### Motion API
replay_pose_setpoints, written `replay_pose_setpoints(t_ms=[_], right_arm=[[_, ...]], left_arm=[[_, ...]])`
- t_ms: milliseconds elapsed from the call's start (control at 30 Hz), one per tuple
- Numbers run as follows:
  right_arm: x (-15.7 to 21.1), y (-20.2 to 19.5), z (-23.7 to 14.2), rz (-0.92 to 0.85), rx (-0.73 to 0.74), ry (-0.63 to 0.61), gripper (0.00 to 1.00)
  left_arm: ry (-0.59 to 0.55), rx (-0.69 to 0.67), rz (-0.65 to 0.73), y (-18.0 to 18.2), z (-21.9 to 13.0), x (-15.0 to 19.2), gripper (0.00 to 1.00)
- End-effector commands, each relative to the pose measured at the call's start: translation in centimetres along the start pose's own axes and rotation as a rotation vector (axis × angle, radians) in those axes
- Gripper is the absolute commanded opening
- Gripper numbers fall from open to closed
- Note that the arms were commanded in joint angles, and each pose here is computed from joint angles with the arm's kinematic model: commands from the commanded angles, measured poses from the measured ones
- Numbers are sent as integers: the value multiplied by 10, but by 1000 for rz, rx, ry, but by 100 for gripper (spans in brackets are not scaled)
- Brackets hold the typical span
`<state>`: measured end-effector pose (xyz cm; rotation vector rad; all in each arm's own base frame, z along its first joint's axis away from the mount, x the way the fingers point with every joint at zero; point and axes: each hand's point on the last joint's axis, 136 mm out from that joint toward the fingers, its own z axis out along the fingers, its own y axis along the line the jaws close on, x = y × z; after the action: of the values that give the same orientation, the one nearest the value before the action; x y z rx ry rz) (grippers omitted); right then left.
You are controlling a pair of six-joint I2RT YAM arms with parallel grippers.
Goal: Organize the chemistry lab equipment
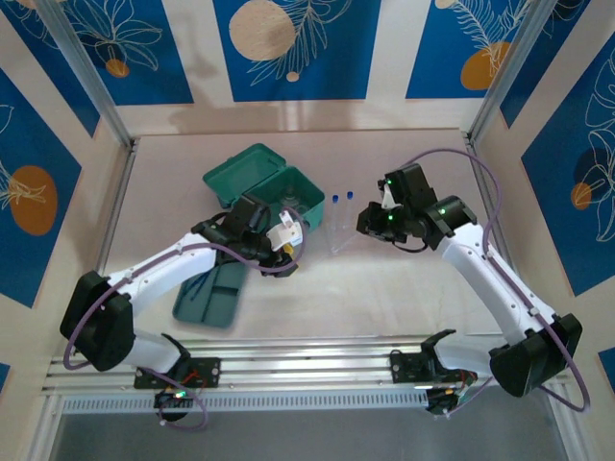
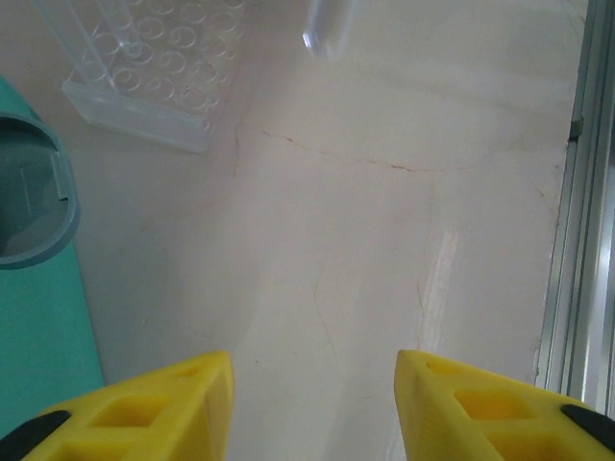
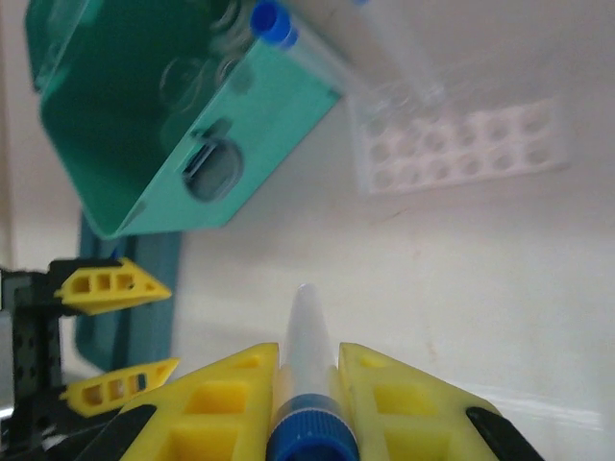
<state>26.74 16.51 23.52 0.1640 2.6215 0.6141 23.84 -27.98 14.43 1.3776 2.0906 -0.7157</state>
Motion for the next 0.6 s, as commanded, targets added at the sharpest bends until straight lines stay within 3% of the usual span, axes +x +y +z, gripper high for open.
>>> replay_pose_setpoints(t_ms=[0,200,567], right_arm=[[-15,-27,-6,-71,255,-59,13],[-40,-34,15,-144,468,-69,13],[-81,-41,43,-159,544,-63,13]], left_arm=[[-9,-2,-1,-1,-4,0,48],[-2,8,0,-2,-3,2,48],[1,9,6,-3,-4,3,48]])
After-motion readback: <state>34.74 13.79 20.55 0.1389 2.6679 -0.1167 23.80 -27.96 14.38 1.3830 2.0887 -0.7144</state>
